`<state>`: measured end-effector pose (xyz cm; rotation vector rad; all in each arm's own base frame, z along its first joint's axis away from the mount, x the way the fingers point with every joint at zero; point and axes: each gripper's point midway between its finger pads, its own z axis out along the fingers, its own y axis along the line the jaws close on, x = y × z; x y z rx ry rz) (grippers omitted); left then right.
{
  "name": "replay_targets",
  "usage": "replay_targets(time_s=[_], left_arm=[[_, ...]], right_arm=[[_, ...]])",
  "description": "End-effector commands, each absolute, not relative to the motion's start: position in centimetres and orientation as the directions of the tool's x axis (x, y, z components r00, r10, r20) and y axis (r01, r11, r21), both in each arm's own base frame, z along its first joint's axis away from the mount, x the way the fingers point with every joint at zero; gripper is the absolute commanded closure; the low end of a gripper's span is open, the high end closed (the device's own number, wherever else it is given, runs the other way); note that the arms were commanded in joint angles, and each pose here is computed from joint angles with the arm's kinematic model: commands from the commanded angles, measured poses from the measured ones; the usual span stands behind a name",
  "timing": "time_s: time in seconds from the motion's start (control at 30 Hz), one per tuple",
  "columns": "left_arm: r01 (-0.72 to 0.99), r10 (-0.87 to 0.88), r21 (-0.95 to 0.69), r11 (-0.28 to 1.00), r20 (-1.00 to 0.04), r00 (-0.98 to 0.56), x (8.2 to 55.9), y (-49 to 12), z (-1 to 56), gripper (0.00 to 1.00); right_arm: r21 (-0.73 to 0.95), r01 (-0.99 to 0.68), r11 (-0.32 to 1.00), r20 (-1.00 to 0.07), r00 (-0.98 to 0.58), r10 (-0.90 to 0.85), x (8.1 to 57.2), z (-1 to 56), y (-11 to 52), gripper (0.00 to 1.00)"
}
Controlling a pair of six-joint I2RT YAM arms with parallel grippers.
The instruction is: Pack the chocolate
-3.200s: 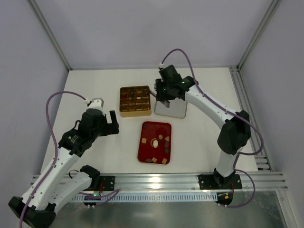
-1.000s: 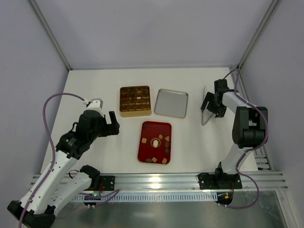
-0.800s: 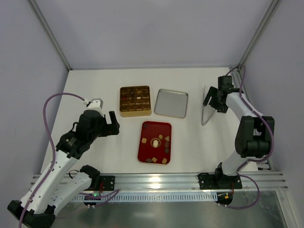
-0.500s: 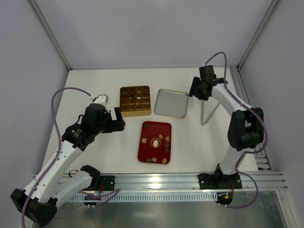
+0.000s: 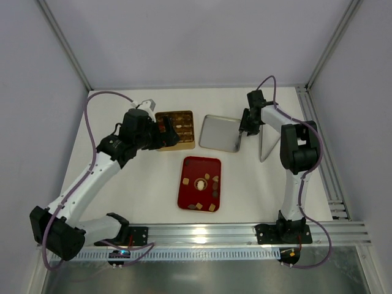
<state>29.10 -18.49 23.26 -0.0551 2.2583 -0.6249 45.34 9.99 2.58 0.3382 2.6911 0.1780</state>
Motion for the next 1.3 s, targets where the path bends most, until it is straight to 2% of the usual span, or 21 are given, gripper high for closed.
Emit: replay_targets(time_s=[0.0, 0.63, 0.83, 1.27], left_arm=[[0.22, -0.259, -0.52, 0.825, -0.696, -0.67, 31.0, -20.8, 25.8, 0.0], [0.297, -0.203, -0.601, 0.742, -0.624, -0.755, 37.2, -28.4, 22.4, 0.0], [0.327, -0.163, -0.627, 0.707, -0.594, -0.788, 38.6, -31.2, 20.3, 0.0], [0.346, -0.124, -0.649, 0.678, -0.565, -0.816, 41.4, -35.1, 17.3, 0.0]], right_arm=[[0.23, 0.191, 0.954, -0.426, -0.862, 0.275, 46.9, 4.0, 11.1, 0.59], [0.197, 0.171, 0.965, -0.41, -0.88, 0.24, 47.4, 2.7, 12.2, 0.79], [0.193, 0.164, 0.967, -0.417, -0.879, 0.232, 47.4, 3.3, 12.0, 0.96], [0.247, 0.187, 0.951, -0.527, -0.797, 0.294, 47.0, 11.7, 9.0, 0.96]])
